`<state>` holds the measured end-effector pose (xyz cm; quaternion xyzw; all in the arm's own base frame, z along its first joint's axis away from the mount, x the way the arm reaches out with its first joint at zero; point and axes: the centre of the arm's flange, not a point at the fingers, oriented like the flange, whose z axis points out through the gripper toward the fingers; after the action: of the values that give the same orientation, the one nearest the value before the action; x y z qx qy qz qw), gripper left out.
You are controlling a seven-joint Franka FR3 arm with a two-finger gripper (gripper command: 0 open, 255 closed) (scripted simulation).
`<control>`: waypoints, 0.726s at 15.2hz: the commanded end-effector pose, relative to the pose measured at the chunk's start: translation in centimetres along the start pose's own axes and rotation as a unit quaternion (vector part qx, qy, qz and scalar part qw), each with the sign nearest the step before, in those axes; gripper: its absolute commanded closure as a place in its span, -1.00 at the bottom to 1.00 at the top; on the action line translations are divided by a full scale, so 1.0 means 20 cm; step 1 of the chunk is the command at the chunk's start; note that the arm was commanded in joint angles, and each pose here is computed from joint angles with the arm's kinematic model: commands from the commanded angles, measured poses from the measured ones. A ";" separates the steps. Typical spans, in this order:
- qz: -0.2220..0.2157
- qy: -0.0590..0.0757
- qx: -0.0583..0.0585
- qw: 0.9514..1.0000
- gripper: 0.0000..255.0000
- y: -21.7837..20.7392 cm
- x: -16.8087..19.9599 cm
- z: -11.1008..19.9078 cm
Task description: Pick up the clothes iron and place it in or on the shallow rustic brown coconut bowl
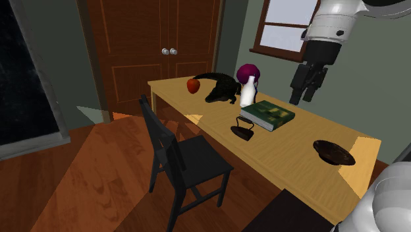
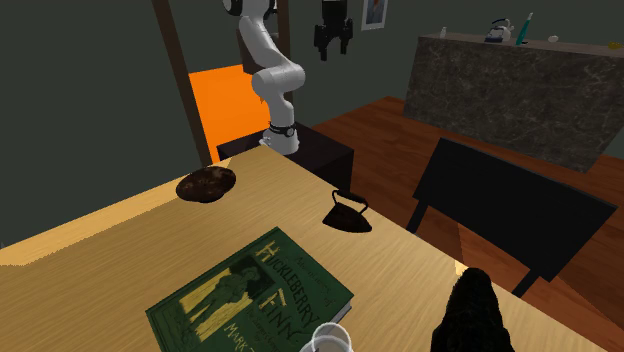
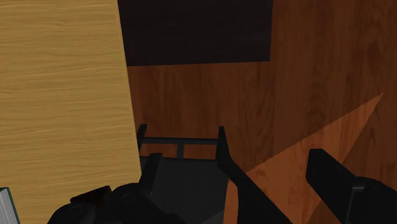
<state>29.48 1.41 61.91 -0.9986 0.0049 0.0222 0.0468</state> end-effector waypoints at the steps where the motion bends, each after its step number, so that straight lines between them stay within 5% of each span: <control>1: 0.000 0.000 0.000 1.000 -1.00 0.00 0.00 0.00; 11: -0.020 0.008 -0.003 1.000 -1.00 0.40 0.38 0.35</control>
<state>36.10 -4.93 54.76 -0.9988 -0.0122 0.0148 0.0448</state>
